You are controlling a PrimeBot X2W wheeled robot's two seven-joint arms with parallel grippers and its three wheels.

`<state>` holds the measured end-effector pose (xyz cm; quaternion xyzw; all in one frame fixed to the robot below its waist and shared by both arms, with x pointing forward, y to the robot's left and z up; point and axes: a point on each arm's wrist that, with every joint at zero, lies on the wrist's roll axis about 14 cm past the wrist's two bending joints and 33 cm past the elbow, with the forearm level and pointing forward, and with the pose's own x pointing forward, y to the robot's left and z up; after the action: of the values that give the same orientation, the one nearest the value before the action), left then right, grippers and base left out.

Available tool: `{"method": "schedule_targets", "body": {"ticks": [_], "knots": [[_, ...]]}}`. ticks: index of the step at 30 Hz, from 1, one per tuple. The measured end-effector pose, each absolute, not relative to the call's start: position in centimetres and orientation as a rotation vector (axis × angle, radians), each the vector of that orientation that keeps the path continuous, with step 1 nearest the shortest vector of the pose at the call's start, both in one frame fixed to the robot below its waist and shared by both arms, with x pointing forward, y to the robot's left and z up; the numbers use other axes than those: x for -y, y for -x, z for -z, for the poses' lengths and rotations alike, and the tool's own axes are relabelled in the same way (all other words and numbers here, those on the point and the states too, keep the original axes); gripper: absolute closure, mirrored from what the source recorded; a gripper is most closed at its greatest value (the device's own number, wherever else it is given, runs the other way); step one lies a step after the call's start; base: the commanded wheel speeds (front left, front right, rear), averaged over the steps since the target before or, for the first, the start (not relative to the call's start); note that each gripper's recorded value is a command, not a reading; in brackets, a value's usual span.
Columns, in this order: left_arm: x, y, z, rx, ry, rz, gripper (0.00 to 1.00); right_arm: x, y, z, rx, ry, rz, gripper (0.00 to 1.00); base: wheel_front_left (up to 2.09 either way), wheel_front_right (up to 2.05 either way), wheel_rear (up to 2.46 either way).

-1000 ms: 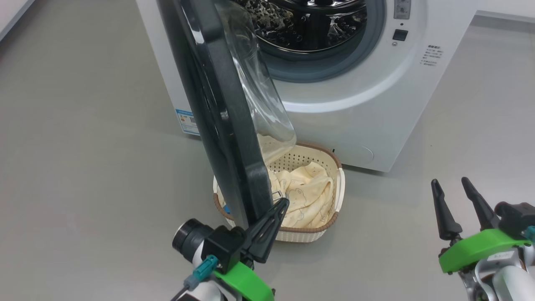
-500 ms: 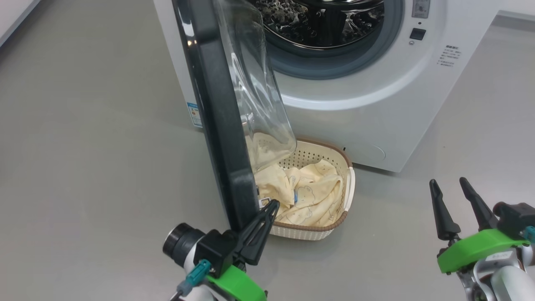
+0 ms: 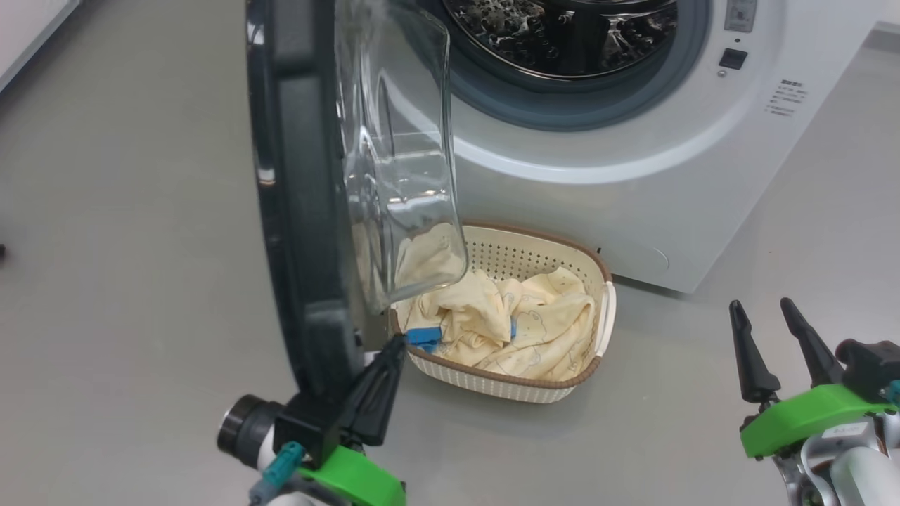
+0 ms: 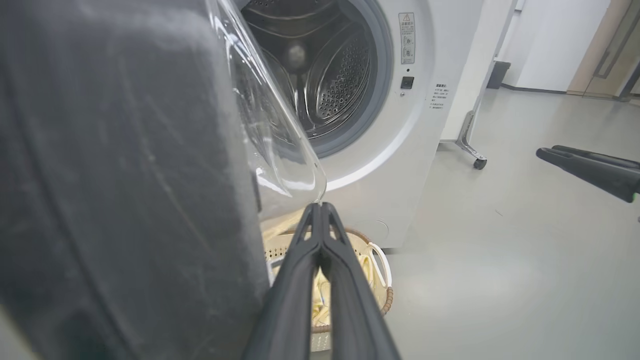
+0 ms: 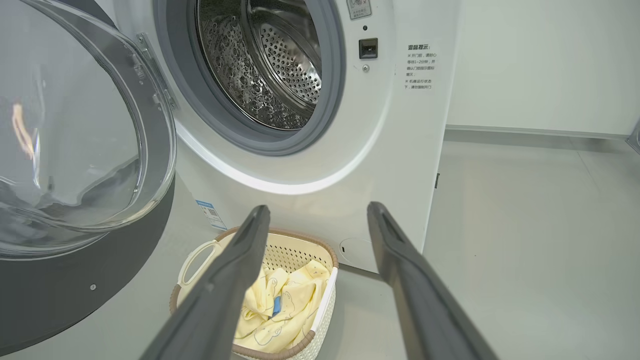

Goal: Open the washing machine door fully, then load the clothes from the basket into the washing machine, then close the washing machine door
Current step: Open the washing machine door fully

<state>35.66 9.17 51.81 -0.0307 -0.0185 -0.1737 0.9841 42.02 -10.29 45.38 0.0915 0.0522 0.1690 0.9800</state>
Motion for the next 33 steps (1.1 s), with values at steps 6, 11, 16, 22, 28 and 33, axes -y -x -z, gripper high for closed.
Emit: {"method": "schedule_targets", "body": {"ticks": [6,11,16,22,28,33], "knots": [[-12.3,-35.7,-51.6,0.027,0.057,0.243,1.00,9.1,-42.5,-45.2,-0.111,-0.186,-0.371,0.00,0.00,0.00,0.00],[-14.8,-35.3,-51.6,0.024,0.061,0.153,1.00,7.5,-42.9,-45.0,-0.118,-0.188,-0.413,0.00,0.00,0.00,0.00],[-18.1,-34.9,-51.4,0.021,0.058,0.045,1.00,5.9,-43.3,-44.9,-0.122,-0.183,-0.460,0.00,0.00,0.00,0.00],[-21.3,-34.2,-51.0,0.011,0.061,-0.054,1.00,4.3,-43.4,-44.6,-0.132,-0.183,-0.507,0.00,0.00,0.00,0.00],[-24.0,-33.5,-50.7,0.004,0.067,-0.145,1.00,3.2,-43.6,-44.1,-0.143,-0.161,-0.550,0.00,0.00,0.00,0.00],[-26.3,-32.8,-50.3,-0.008,0.067,-0.222,1.00,1.6,-43.5,-43.7,-0.154,-0.152,-0.609,0.00,0.00,0.00,0.00]]}}
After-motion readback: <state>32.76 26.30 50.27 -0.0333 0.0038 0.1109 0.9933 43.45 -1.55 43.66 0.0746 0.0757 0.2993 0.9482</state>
